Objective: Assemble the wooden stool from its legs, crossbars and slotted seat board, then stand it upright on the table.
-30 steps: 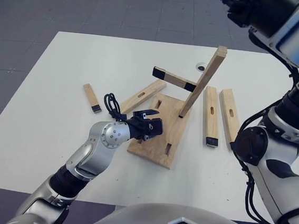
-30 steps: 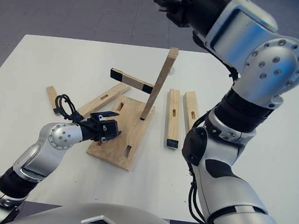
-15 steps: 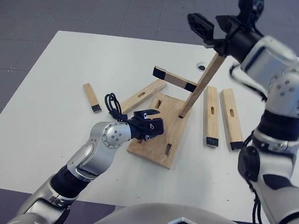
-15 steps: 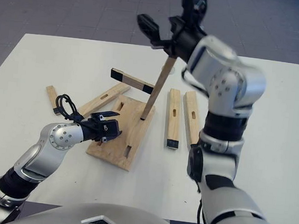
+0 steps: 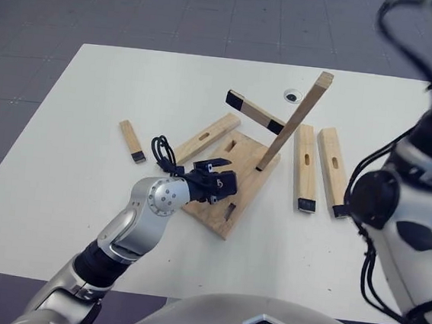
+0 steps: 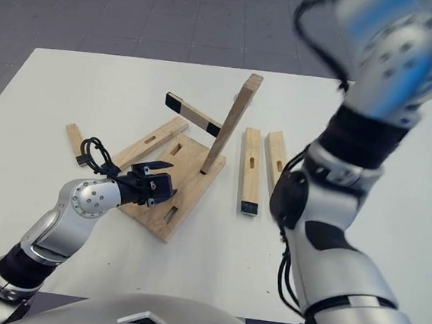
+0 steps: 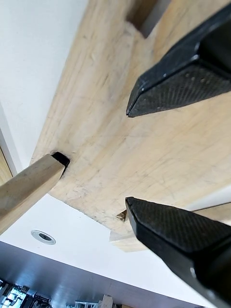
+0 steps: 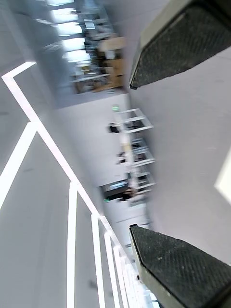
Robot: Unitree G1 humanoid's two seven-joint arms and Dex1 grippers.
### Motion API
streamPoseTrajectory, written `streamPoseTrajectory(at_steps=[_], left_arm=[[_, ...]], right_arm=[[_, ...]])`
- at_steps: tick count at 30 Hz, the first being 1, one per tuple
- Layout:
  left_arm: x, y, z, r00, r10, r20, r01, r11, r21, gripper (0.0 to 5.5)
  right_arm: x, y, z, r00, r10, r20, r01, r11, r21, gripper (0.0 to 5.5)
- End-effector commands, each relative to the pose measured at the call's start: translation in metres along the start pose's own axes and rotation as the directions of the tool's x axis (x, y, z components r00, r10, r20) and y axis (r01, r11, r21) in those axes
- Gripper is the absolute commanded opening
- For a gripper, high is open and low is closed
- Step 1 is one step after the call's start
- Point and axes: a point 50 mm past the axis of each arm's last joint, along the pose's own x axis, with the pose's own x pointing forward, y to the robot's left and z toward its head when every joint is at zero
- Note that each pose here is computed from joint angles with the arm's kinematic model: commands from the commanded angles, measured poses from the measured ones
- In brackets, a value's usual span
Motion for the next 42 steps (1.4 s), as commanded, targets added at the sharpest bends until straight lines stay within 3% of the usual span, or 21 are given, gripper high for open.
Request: streamPoseTrajectory(at_steps=[1, 7, 14, 17, 20, 23, 25, 29, 35, 42], left_arm=[[-0.021, 0.018, -0.039, 0.987, 0.041, -0.154, -0.044, 0.999, -0.013, 3.09], [-0.049, 0.039, -0.077, 0.955, 0.088, -0.282, -0.088, 0.996, 0.013, 3.09], [-0.036, -0.015, -0.062, 0.976, -0.083, -0.203, 0.081, 0.997, -0.016, 3.09], [-0.037, -0.032, -0.063, 0.97, -0.116, -0.213, 0.112, 0.993, -0.031, 3.09], [-0.036, -0.034, -0.058, 0.975, -0.093, -0.201, 0.084, 0.995, -0.055, 3.09], [-0.034, -0.027, -0.056, 0.978, -0.054, -0.2, 0.041, 0.997, -0.068, 3.09], [-0.035, -0.023, -0.056, 0.978, -0.032, -0.205, 0.017, 0.997, -0.076, 3.09], [-0.035, -0.022, -0.056, 0.977, -0.02, -0.211, 0.002, 0.996, -0.084, 3.09], [-0.032, -0.021, -0.052, 0.98, -0.001, -0.201, -0.017, 0.996, -0.085, 3.09], [-0.032, -0.007, -0.041, 0.985, 0.041, -0.169, -0.052, 0.997, -0.057, 3.09]], right_arm=[[-0.013, -0.028, -0.012, 0.992, -0.116, -0.057, 0.114, 0.993, -0.037, 5.2], [-0.033, -0.045, -0.011, 0.975, -0.221, -0.029, 0.219, 0.975, -0.047, 5.2], [-0.045, -0.058, 0.019, 0.947, -0.316, 0.057, 0.321, 0.936, -0.142, 5.2], [-0.065, -0.073, 0.024, 0.91, -0.414, 0.004, 0.397, 0.87, -0.292, 5.2], [-0.101, -0.088, -0.026, 0.819, -0.491, -0.297, 0.329, 0.826, -0.459, 5.2], [-0.162, -0.089, -0.093, 0.613, -0.494, -0.617, 0.239, 0.86, -0.452, 5.2], [-0.198, -0.081, -0.116, 0.497, -0.484, -0.72, 0.229, 0.874, -0.429, 5.2], [-0.234, -0.07, -0.134, 0.389, -0.483, -0.784, 0.247, 0.875, -0.417, 5.2], [-0.258, -0.061, -0.16, 0.295, -0.465, -0.835, 0.246, 0.881, -0.404, 5.2], [-0.304, -0.077, -0.187, 0.149, -0.512, -0.846, 0.308, 0.837, -0.452, 5.2]])
